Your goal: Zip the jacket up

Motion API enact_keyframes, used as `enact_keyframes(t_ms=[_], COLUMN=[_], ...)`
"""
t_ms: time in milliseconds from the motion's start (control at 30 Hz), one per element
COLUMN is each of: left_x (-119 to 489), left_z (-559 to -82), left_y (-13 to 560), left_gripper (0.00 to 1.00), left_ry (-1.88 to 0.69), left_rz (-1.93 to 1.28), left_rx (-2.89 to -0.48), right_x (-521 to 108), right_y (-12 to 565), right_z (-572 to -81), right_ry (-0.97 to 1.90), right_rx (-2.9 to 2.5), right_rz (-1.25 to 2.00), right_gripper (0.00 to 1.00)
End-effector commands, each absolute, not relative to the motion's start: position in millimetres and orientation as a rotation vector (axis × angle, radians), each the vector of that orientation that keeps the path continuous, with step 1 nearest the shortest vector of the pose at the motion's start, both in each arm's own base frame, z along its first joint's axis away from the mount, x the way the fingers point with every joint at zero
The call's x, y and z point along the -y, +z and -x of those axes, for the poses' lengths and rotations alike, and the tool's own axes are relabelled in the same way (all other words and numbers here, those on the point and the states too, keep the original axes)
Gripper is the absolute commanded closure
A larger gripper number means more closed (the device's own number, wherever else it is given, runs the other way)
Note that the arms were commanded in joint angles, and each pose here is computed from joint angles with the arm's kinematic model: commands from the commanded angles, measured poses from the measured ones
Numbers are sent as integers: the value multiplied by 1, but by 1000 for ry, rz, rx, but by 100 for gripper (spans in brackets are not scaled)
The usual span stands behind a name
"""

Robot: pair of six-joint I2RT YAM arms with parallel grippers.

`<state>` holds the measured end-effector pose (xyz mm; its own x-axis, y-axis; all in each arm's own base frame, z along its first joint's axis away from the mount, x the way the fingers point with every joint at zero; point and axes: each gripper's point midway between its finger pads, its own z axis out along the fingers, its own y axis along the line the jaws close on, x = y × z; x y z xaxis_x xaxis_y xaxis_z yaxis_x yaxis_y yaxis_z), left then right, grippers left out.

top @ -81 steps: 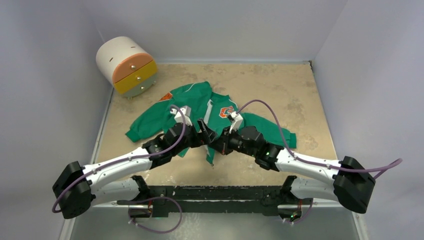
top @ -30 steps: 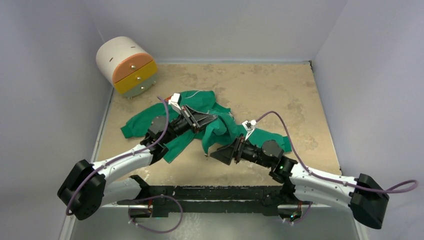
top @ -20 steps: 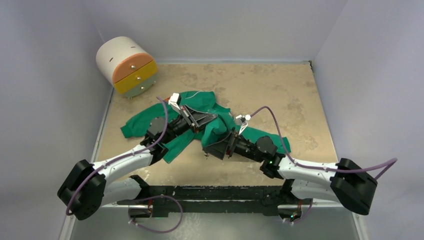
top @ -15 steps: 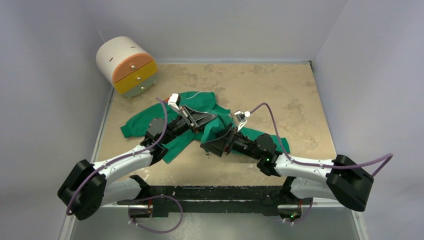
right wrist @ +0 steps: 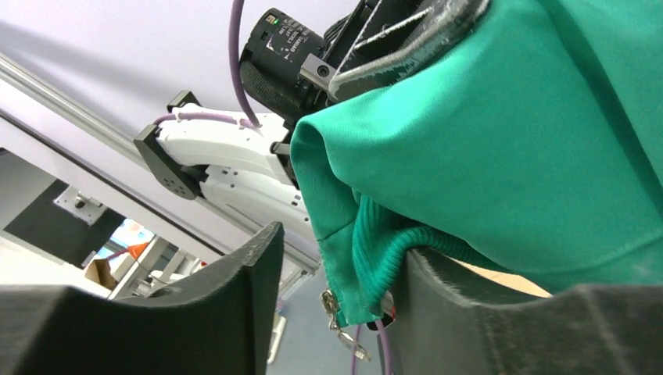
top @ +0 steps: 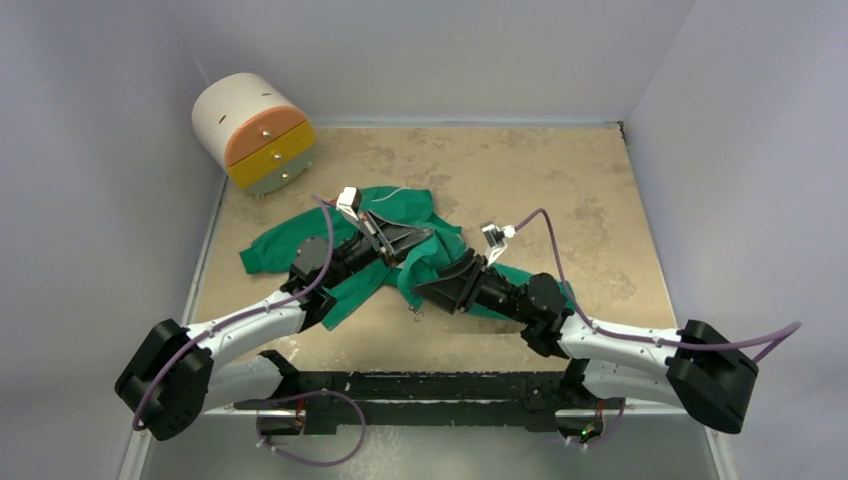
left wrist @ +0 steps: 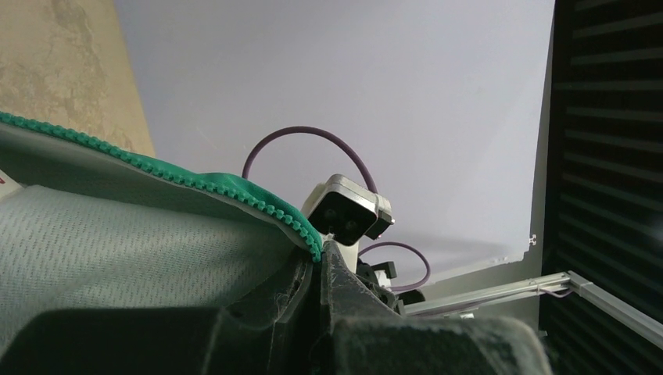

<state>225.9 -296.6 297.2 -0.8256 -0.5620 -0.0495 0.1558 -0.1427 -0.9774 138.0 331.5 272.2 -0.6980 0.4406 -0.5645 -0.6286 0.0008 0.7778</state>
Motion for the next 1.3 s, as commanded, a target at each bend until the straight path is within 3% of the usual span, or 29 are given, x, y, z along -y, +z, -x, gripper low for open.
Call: enact_keyframes(t_ms=[0,233,567,667,800,1033,1267], left_x=[292,295,298,299,300,288,256], left_z=[-220,-224,-223,-223,-226,-243,-246], left_y=[324,317,313,310,300,286,293], left_gripper=[100,100,100,100,100,51,34], left_ry=[-2066,-2018,-2005,-1997,-1928,-1600,-1317], left_rz=[368,345,324,316,305,267,238], left_rx=[-1542,-1574,-1603,-1616,-1671,-1794,-1840], right_x=[-322,-322,-336,-338,-332,-312,-293], right_y=[288,283,287,288,293,284,257], right_z=[-131,-130,-124,-122,-121,-129,-145], right_ry=[1827,1827,1865,1875,1871,1774,1661], right_rx=[-1445,-1468,-1465,-1458,-1432,-1490,-1614], right_rz=[196,196,290,310,292,182,4], right_gripper=[50,66,77,100,100,100,100])
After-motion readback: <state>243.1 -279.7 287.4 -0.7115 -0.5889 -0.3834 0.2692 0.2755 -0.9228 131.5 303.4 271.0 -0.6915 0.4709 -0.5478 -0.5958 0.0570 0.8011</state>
